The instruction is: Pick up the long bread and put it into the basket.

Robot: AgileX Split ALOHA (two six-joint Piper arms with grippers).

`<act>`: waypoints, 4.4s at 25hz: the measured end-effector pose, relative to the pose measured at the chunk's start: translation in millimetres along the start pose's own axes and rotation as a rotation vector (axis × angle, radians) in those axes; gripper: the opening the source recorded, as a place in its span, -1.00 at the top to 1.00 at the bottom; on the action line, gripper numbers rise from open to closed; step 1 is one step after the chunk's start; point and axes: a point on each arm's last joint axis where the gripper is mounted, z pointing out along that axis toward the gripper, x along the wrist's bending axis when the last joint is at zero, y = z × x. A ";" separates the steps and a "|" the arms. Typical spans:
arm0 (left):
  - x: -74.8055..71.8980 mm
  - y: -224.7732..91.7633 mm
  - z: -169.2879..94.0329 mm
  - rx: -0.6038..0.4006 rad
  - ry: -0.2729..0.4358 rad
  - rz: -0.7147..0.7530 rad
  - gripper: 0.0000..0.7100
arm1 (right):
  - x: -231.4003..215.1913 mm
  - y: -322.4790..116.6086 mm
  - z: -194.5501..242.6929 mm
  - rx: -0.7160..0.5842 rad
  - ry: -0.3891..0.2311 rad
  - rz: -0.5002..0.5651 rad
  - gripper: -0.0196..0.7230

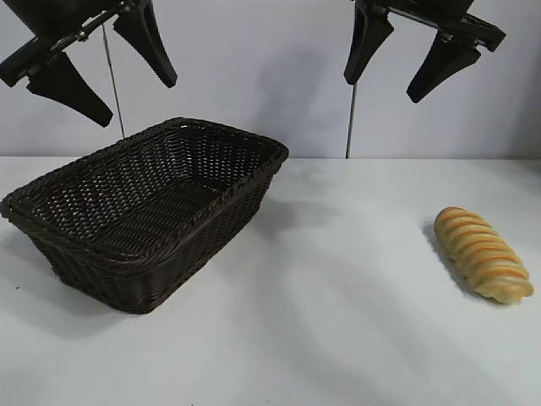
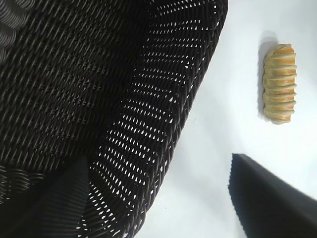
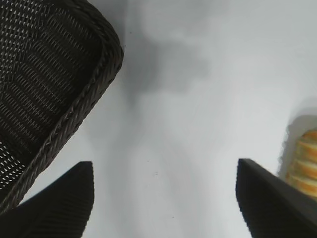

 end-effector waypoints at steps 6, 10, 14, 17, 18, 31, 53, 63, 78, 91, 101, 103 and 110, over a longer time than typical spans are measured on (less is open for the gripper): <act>-0.2 -1.1 -0.3 0.011 -0.001 -0.007 -0.60 | 0.0 0.0 0.0 0.000 0.000 0.000 -0.59; -4.1 -6.9 -9.8 0.035 0.002 0.004 -0.60 | 0.0 0.0 0.0 0.000 0.000 0.000 -0.59; -10.5 -14.3 -32.8 0.013 0.038 0.027 -0.60 | 0.0 0.0 0.0 0.000 0.000 0.000 -0.59; -14.2 -22.2 -48.4 0.021 0.067 0.046 -0.60 | 0.0 0.0 0.0 0.000 0.000 0.000 -0.59; -15.1 -24.3 -52.7 0.021 0.076 0.052 -0.60 | 0.0 0.0 0.0 0.000 0.000 0.000 -0.59; 5.3 -81.1 -53.4 0.007 0.137 -0.113 -0.60 | 0.0 0.0 0.0 0.000 0.000 0.000 -0.59; 41.7 -93.4 -23.1 -0.177 0.244 -0.777 -0.60 | 0.0 0.0 0.0 0.000 0.000 0.000 -0.59; 41.5 -89.1 -23.4 -0.221 0.224 -0.768 -0.60 | 0.0 0.0 0.0 0.000 0.000 0.000 -0.59; 65.6 -92.9 27.2 -0.090 0.322 -0.816 -0.60 | 0.0 0.0 0.0 0.000 0.000 0.000 -0.59; 76.9 -86.6 78.6 -0.077 0.295 -0.844 -0.60 | 0.0 0.0 0.0 0.000 0.000 0.000 -0.59; 79.1 -85.8 86.8 -0.072 0.283 -0.826 -0.27 | 0.0 0.0 0.0 0.000 0.000 0.000 -0.59; 79.0 -86.0 86.9 -0.069 0.283 -0.826 0.02 | 0.0 0.0 0.0 0.000 0.000 0.000 -0.59; 78.7 -86.1 86.9 -0.068 0.277 -0.846 0.72 | 0.0 0.0 0.0 0.000 0.000 0.000 -0.59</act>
